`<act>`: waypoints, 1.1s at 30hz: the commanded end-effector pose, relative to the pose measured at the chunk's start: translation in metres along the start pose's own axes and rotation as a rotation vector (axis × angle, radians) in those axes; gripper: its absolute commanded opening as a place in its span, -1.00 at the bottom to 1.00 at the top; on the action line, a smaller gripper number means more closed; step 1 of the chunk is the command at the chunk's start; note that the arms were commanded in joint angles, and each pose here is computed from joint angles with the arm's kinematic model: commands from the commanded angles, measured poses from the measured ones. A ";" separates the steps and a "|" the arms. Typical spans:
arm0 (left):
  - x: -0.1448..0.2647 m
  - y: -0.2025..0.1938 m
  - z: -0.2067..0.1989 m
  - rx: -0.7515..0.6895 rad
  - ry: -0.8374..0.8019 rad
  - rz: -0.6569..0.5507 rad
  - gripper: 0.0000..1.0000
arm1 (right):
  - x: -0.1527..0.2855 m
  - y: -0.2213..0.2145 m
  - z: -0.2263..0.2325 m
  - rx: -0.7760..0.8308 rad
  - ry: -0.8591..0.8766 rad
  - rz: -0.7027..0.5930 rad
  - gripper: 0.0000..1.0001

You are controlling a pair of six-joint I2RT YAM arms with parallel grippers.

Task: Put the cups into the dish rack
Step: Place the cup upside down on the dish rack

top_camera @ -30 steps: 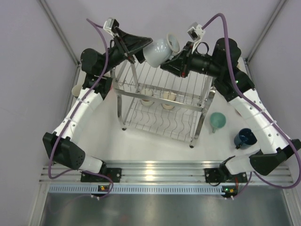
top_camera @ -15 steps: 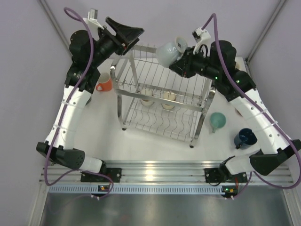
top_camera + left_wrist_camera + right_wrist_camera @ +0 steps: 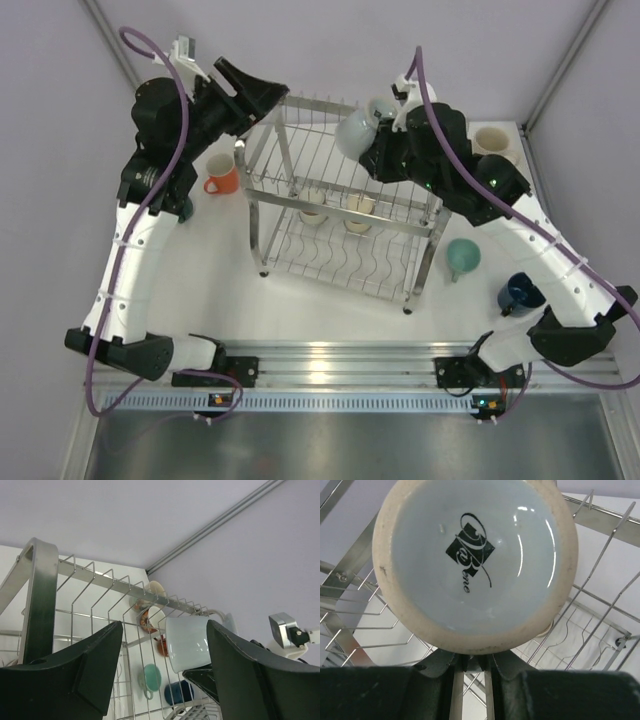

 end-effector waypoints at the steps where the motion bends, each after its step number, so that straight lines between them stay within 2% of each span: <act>1: 0.002 -0.005 0.008 -0.055 0.016 0.055 0.47 | 0.018 0.025 -0.002 -0.051 -0.118 -0.100 -1.00; 10: 0.010 -0.010 0.015 -0.082 0.049 0.083 0.47 | 0.033 0.019 -0.002 -0.077 -0.248 -0.039 -1.00; 16: 0.012 -0.015 0.018 -0.074 0.048 0.108 0.46 | 0.035 0.005 -0.009 -0.063 -0.357 0.052 -1.00; 33: 0.021 -0.020 0.021 -0.065 0.051 0.118 0.46 | 0.044 -0.015 -0.027 -0.075 -0.536 0.110 -1.00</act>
Point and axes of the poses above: each gripper's point midway between its finger pads, its own x axis back along the fingers, its own z axis along the line the jaws close on, y = z × x, the point moved 7 cm from there along x, back along the fingers, and after that the axes turned 15 degrees about x, right-handed, at the moved point
